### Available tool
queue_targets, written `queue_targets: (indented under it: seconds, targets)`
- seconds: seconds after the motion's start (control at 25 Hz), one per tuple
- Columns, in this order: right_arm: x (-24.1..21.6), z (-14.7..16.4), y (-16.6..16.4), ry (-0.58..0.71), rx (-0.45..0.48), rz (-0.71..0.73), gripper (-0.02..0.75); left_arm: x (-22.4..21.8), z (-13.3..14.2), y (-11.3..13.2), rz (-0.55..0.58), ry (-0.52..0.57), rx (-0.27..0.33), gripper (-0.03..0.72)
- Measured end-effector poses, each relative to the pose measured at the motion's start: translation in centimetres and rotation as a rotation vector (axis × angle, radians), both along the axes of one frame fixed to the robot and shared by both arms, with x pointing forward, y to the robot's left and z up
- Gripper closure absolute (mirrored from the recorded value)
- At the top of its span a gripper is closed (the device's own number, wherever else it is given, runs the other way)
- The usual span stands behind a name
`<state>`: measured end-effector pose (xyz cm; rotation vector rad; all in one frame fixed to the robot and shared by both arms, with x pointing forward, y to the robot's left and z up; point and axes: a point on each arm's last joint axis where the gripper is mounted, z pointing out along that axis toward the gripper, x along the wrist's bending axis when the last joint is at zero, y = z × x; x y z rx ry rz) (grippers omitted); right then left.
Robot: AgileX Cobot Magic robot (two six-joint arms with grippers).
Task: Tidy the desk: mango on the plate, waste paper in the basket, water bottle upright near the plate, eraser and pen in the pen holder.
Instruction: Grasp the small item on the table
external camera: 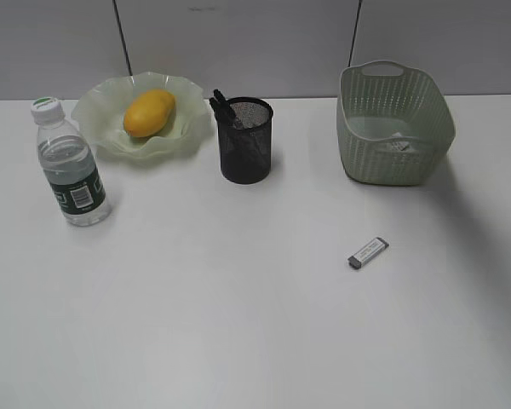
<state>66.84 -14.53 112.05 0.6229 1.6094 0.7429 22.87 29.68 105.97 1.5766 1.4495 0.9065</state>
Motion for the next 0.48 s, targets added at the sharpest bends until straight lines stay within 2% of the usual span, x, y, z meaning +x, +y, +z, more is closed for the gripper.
queue_targets:
  seconds: [0.12,0.2,0.32,0.48]
  targets:
    - [-0.3,1.5,-3.1,-0.062,-0.083,-0.312,0.312,0.0,0.0,0.0,0.000,0.000,0.000,0.316]
    - [-0.7,1.1,-5.3,0.026,-0.100,-0.512,0.312,0.0,0.0,0.0,0.000,0.000,0.000,0.316]
    - [-1.3,-0.3,-7.7,0.196,-0.129,-0.676,0.301,0.0,0.0,0.0,0.000,0.000,0.000,0.316]
    - [-2.9,0.4,-9.3,0.273,-0.190,-0.822,0.246,0.0,0.0,0.0,0.000,0.000,0.000,0.316]
